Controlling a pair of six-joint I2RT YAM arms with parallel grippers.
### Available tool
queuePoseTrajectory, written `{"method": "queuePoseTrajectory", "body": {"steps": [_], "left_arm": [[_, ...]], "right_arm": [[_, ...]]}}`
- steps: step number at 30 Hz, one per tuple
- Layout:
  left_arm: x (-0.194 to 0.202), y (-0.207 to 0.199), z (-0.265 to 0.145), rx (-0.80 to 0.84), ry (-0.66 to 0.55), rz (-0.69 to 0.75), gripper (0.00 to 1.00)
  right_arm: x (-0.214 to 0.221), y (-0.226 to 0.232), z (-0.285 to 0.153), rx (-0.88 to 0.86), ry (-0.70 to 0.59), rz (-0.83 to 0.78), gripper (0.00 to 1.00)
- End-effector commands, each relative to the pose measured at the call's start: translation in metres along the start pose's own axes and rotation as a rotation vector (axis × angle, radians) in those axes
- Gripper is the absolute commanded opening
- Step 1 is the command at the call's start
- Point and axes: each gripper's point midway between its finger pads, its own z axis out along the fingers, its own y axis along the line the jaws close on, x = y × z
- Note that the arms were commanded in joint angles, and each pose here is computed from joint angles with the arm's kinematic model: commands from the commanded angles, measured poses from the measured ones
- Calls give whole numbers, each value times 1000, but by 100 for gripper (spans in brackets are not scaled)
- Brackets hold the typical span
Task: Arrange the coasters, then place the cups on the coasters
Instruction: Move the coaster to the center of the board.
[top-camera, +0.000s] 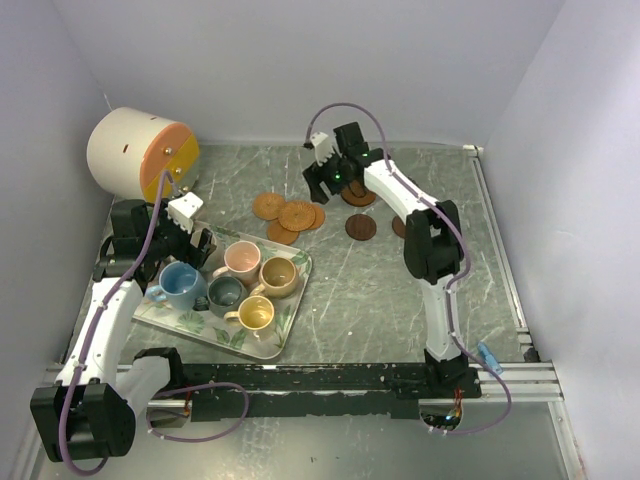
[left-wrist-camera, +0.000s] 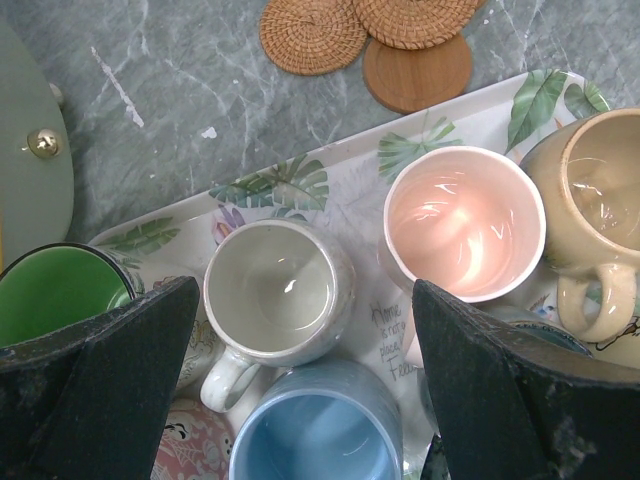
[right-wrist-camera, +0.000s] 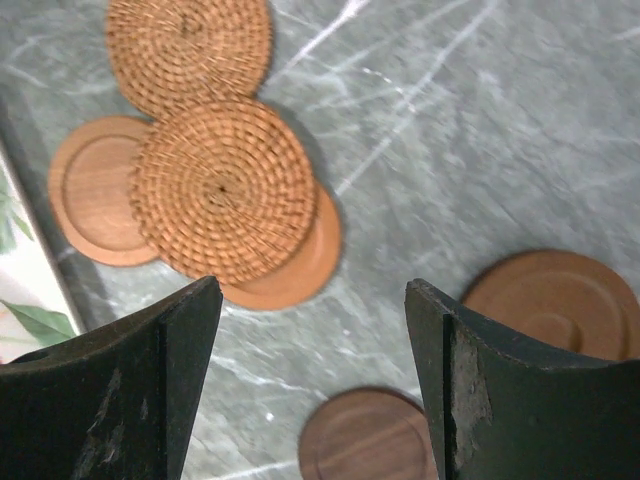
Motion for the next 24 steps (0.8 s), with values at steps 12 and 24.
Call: {"method": "queuePoseTrajectory", "body": {"steps": [12, 24], "left_arm": [[-13, 0, -3, -5, -42, 35, 99], [-12, -1, -2, -1, -43, 36, 100]], "right_arm": [[-4, 63, 77, -50, 22, -38, 72], [65, 71, 76, -40, 200, -101, 62]]}}
